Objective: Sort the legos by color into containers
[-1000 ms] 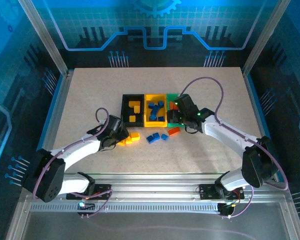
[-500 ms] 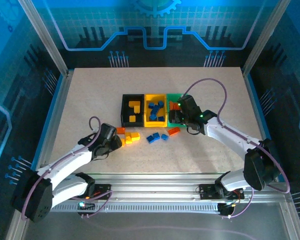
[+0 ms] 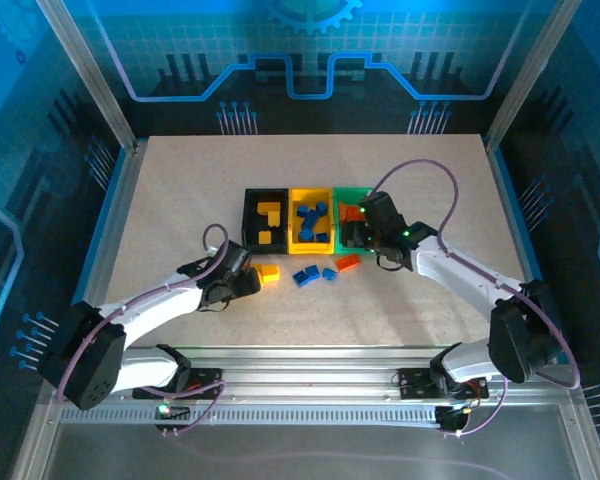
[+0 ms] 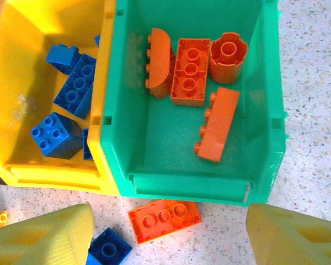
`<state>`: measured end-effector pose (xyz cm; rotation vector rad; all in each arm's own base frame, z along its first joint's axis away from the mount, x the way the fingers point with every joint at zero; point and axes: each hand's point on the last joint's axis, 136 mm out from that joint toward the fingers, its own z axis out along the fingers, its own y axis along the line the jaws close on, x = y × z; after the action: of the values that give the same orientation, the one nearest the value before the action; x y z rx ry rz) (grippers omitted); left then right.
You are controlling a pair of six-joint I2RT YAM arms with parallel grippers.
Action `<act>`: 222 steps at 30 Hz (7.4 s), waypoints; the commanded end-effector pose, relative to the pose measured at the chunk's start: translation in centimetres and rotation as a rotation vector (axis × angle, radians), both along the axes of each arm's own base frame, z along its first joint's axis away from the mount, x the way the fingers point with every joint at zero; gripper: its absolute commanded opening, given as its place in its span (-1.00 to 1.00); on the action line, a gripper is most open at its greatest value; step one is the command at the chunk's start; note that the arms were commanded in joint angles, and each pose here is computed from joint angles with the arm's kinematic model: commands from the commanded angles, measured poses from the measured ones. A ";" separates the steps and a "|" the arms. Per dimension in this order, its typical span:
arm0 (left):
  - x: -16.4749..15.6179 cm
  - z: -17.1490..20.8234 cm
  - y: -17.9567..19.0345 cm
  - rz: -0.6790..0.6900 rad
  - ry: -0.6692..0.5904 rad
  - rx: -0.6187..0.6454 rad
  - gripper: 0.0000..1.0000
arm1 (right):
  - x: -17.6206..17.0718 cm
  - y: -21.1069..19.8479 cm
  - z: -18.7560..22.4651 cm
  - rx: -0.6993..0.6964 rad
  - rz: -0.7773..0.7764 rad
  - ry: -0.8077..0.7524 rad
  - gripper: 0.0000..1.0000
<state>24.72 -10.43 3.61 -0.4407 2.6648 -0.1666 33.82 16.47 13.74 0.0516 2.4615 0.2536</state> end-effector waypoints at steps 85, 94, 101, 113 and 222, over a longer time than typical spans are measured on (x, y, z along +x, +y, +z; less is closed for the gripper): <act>3.2 5.2 -4.3 -0.071 -0.174 -0.117 0.42 | -8.8 2.1 1.8 0.309 0.282 -0.085 0.63; 5.3 1.4 -3.2 -0.041 -0.135 -0.095 0.20 | -9.0 1.7 2.0 0.297 0.269 -0.086 0.63; 5.2 -0.5 -3.1 -0.041 -0.096 -0.075 0.09 | -9.0 1.3 2.2 0.283 0.258 -0.090 0.63; 1.3 -2.8 -0.3 0.011 0.042 0.021 -0.27 | -8.8 1.2 2.6 0.277 0.244 -0.095 0.63; -2.8 6.4 -4.6 -0.063 -0.229 -0.333 0.98 | -3.2 9.3 -6.4 -0.063 0.341 0.012 0.13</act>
<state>22.62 -15.39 11.02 -0.3839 2.3998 -0.6587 29.28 24.65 6.81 -0.3649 2.5218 0.3425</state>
